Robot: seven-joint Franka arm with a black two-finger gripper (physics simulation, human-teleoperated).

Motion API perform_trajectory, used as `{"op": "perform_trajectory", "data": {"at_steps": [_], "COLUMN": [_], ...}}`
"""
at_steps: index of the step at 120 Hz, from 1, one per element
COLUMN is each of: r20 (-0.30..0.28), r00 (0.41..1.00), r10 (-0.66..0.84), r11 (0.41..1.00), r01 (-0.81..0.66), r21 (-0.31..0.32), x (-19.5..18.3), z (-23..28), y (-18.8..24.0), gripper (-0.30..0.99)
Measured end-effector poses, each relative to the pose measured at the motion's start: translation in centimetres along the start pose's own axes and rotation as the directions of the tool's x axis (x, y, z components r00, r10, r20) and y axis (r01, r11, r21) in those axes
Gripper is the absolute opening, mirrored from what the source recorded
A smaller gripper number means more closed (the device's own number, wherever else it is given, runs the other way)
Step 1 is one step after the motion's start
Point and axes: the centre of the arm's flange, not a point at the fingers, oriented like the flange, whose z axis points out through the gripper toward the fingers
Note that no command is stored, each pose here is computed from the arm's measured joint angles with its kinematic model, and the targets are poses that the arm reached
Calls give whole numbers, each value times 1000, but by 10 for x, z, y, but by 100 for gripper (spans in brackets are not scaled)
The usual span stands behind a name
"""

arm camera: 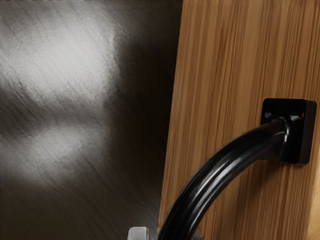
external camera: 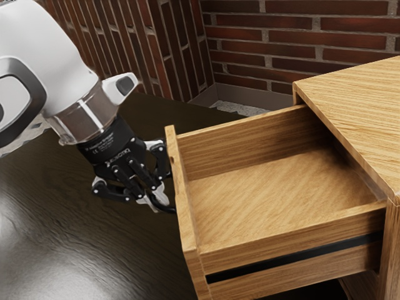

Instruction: Pull the drawer handle with one arm to open the drawer

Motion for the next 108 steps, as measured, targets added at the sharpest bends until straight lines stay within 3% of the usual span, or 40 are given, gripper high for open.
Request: {"op": "perform_trajectory", "data": {"at_steps": [49,84,98,108], "r20": [-7,-45,-95,-114], "r00": [1000,999,995,993], "r10": [-19,-5,5,29], "r11": [1000,996,997,999], "r01": [18,1,-12,-34], "r21": [-21,-87,-80,-42], "x": [8,2,8,5], "z": [-8,-44,-71,-72], "y": [-9,-19,18,53], "gripper": [1,6,14,29]}}
